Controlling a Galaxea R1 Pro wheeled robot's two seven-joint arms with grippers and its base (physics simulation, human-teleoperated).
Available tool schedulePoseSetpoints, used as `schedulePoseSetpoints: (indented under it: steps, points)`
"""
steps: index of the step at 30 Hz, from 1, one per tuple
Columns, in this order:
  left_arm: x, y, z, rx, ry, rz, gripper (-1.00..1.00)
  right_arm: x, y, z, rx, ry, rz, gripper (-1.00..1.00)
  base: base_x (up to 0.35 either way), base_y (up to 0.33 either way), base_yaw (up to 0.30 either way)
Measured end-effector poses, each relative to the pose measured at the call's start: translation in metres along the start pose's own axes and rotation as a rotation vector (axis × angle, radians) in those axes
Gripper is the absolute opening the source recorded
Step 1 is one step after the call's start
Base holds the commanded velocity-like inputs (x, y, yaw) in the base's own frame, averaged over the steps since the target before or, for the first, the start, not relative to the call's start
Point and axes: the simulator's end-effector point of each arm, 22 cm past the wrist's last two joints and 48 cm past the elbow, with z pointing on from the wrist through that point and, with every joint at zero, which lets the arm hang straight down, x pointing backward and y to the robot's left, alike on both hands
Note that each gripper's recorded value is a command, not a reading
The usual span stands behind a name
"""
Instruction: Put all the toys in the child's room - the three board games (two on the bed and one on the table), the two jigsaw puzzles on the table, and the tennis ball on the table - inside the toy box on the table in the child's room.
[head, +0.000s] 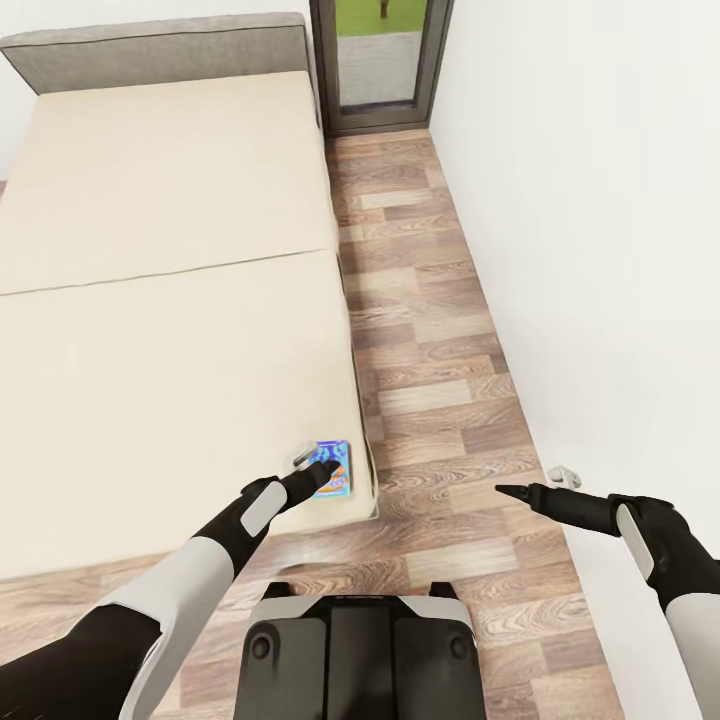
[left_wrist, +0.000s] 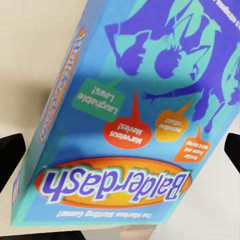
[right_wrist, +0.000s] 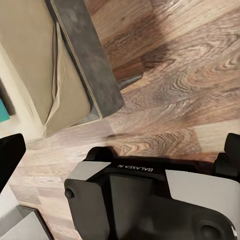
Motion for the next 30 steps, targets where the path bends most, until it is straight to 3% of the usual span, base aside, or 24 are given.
schedulePoseSetpoints:
  steps: [16, 30]
  points:
    - [0.0001, -0.0001, 0.0000, 0.000, 0.000, 0.001, 1.00, -0.0005, 0.0008, 0.0002, -0.001, -0.001, -0.002, 1.00, 0.000, 0.000, -0.021]
    - [0.0001, -0.0003, 0.0000, 0.001, 0.000, 0.001, 1.00, -0.0002, 0.0020, 0.0010, -0.003, -0.001, -0.002, 1.00, 0.000, 0.000, -0.198]
